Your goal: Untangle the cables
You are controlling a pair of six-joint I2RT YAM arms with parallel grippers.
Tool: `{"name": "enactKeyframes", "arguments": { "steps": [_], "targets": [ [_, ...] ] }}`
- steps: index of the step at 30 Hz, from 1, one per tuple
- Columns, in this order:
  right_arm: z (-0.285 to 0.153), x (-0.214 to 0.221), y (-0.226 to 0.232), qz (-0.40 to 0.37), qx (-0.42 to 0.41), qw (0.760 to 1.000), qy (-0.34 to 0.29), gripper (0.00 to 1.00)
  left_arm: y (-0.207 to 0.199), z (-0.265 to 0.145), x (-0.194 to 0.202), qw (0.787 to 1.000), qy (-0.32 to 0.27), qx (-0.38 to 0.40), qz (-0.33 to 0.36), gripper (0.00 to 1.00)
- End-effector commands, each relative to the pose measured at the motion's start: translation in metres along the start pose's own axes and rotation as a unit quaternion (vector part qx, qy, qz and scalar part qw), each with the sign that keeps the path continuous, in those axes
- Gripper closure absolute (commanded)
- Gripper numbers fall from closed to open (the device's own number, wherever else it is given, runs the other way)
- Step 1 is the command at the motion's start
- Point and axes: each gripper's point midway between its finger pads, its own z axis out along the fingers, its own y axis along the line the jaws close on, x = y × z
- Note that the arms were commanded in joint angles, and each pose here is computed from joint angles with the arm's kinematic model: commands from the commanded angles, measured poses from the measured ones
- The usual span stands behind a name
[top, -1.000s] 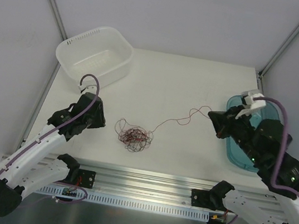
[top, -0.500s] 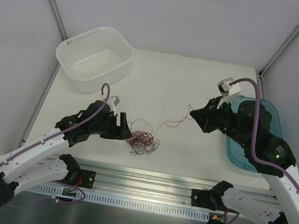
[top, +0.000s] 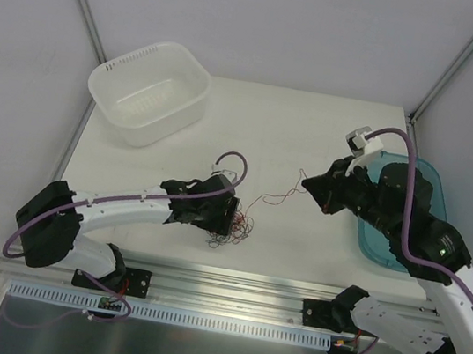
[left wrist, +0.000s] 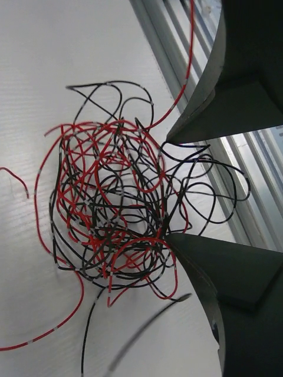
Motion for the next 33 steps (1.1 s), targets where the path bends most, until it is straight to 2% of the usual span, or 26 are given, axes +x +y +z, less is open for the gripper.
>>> {"name": "enactKeyframes", "arguments": {
  "steps": [1,4,6,8,14,18,24,30,33],
  "targets": [
    [-0.013,-0.011,0.005,0.002,-0.012,1.0,-0.024,0.99,-0.001,0.01,-0.008,1.0,-0.009,-0.023,0.013,0.4],
    [-0.023,-0.013,0.001,0.001,0.001,0.999,-0.033,0.99,0.01,0.016,-0.01,0.998,-0.016,-0.054,0.012,0.64],
    [-0.032,-0.014,-0.01,-0.007,0.032,0.999,-0.036,1.0,0.019,0.011,-0.019,0.997,-0.035,-0.074,0.012,0.88],
    [-0.046,-0.015,-0.024,-0.012,0.071,0.997,-0.042,0.99,0.035,0.005,-0.028,0.994,-0.041,-0.097,0.004,1.0],
    [-0.102,-0.033,-0.05,-0.03,0.15,0.983,-0.098,0.99,0.102,-0.024,-0.065,0.981,-0.082,-0.164,-0.055,1.0],
    [-0.14,-0.046,-0.056,-0.031,0.171,0.975,-0.14,0.99,0.152,-0.044,-0.08,0.964,-0.099,-0.222,-0.103,1.0],
    [-0.178,-0.048,-0.061,-0.024,0.181,0.966,-0.185,0.99,0.182,-0.05,-0.083,0.953,-0.094,-0.256,-0.136,1.0],
    [-0.152,-0.024,-0.059,-0.018,0.166,0.976,-0.138,0.99,0.196,-0.052,-0.082,0.948,-0.086,-0.267,-0.151,1.0],
    [-0.126,-0.006,-0.053,-0.01,0.142,0.984,-0.107,0.99,0.187,-0.051,-0.079,0.955,-0.081,-0.238,-0.155,1.0]
  ]
}}
